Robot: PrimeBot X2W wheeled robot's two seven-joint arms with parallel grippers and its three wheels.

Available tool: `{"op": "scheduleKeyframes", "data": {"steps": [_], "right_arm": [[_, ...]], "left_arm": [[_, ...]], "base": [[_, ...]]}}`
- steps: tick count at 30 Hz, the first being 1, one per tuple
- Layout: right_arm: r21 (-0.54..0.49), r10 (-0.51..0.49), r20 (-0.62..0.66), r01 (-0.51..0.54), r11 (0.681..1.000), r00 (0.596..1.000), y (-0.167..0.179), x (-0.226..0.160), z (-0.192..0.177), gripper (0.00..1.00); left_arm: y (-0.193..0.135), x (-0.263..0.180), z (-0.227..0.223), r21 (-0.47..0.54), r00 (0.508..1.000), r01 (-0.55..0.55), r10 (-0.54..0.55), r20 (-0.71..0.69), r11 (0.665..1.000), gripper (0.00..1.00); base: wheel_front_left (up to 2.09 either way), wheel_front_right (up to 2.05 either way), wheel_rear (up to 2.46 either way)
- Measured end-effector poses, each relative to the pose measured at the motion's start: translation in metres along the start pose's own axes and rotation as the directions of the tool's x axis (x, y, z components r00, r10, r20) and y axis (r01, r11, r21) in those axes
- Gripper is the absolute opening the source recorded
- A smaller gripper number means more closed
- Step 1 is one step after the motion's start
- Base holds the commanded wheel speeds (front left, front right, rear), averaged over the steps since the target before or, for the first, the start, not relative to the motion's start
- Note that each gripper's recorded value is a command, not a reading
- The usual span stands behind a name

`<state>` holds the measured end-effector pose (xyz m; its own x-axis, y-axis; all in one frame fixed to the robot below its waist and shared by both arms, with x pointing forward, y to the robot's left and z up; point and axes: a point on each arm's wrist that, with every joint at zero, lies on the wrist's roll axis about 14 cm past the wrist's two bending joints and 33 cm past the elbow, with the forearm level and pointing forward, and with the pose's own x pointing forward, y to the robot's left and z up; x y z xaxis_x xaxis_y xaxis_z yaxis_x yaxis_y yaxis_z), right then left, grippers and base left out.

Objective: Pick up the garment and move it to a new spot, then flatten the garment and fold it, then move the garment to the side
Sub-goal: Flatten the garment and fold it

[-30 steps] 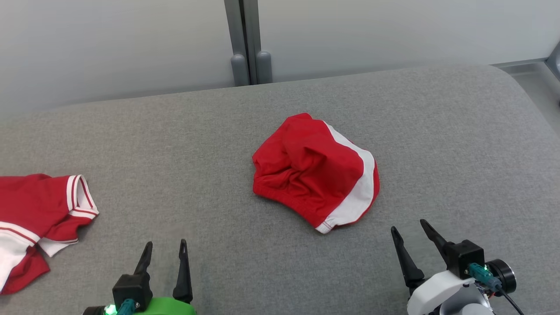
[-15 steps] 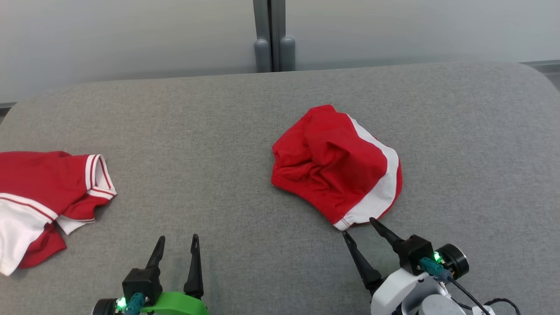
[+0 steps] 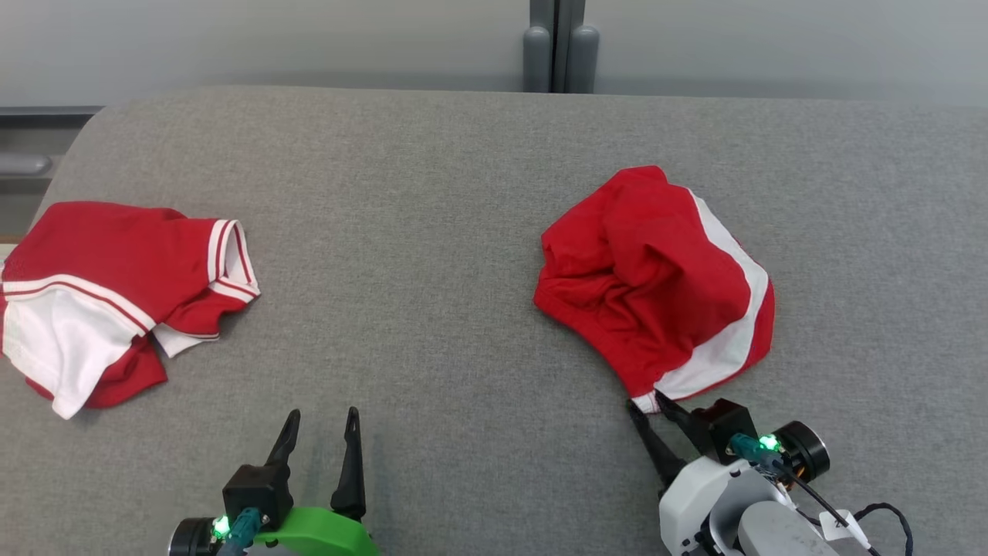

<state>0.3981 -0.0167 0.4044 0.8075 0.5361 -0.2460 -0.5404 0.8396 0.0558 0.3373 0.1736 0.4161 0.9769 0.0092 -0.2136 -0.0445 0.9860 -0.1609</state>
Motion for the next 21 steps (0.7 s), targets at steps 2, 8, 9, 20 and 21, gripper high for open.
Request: {"op": "scheduleKeyframes", "data": {"steps": [2,8,9,20,21], "right_arm": [[0.012,0.010,-0.013,-0.010,1.000,1.000,0.003,0.003,-0.004,0.00],[0.129,-0.020,0.132,0.003,0.992,0.991,-0.002,0.013,0.039,0.00],[0.152,-0.032,0.166,0.007,0.988,0.986,-0.005,0.012,0.050,0.00],[0.348,-0.288,0.658,0.059,0.936,0.696,-0.097,-0.033,0.241,0.00],[0.337,-0.296,0.690,0.069,0.939,0.661,-0.103,-0.040,0.257,0.00]], "left_arm": [[0.004,-0.002,-0.002,-0.002,1.000,-0.015,0.015,-0.006,1.000,1.00],[0.008,-0.002,-0.002,-0.006,1.000,-0.028,0.028,-0.006,1.000,1.00],[0.007,-0.002,-0.001,-0.005,1.000,-0.025,0.025,-0.004,1.000,1.00],[-0.021,0.001,0.002,0.014,0.998,0.070,-0.070,0.008,0.997,1.00],[-0.022,0.001,0.003,0.014,0.997,0.073,-0.073,0.010,0.997,1.00]], "base": [[0.00,0.00,0.00],[0.00,0.00,0.00],[0.00,0.00,0.00],[0.00,0.00,0.00],[0.00,0.00,0.00]]}}
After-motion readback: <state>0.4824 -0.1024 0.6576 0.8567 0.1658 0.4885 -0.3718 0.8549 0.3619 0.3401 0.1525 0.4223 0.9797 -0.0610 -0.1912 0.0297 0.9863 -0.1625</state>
